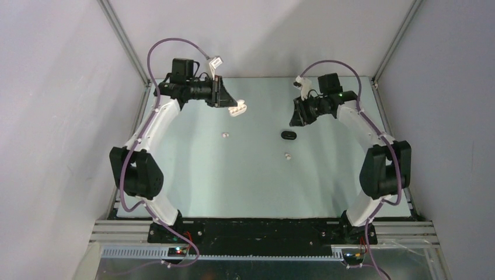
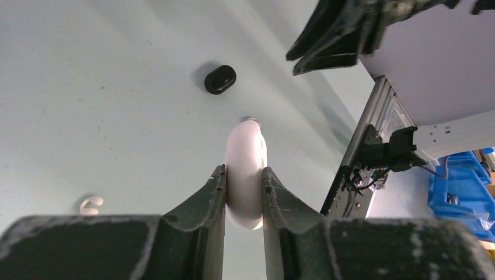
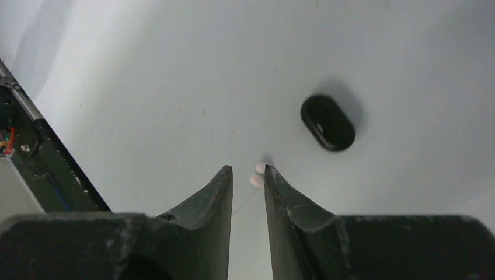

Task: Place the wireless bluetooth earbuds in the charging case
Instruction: Pick up the earbud from the center of the board.

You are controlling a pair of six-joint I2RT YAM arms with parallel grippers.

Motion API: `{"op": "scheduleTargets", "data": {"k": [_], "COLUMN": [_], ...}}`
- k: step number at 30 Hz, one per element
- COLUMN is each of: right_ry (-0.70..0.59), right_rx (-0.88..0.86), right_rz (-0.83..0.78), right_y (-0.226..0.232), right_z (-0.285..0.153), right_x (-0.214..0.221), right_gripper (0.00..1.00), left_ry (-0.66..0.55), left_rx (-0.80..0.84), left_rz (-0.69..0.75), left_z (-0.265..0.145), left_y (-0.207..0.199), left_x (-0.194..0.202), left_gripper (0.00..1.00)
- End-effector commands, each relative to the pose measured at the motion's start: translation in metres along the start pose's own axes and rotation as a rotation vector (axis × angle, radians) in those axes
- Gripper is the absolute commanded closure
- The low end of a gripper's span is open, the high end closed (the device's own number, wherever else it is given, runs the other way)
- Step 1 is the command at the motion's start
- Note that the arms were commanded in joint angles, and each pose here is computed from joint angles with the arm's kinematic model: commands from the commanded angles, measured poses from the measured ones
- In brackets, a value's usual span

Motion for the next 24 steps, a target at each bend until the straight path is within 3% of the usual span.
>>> {"op": "scheduleTargets", "data": {"k": [1,6,11,18,24], "right_ry": [0.154,0.248,0.304,0.37,0.313], "right_rx": [0.026,0.069,0.066,0.052,-0.021], "right_rz": [0.274,0.51,0.577,0.593,0.486], "right_y": [-0.002,-0.006,-0.011,-0.013,-0.009], "right_z": [0.01,0.031,0.048,0.062,0.067], "right_x": [0.035,0.071,0.089,0.107,0.088], "right_gripper": [0.7,0.71,0.72,0.71,0.68], "left_ry": [-0.055,-0.062,-0.061,-0.055,-0.053], "left_rx": [0.011,0.005,0.002,-0.015,-0.031], "left_rz": [0.095,0.107,0.106,0.111,0.123], "left_z": [-0.018,-0.023,-0.026,-0.028,-0.03], "left_y": [-0.023,-0.027,-0.029,-0.029,-0.029], "left_x": [-0.01,-0.007,-0.003,0.002,0.003], "left_gripper": [1.0,1.0,1.0,1.0,1.0]}}
Point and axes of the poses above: each gripper's point midway between its finger pads, its own z axis out along the fingers, its own y axis along the line the jaws close on, x = y × z, the point moved 7 cm from there along -z, back along the fingers, and after that the axes turned 11 degrees about -z, right-handed, at the moved point
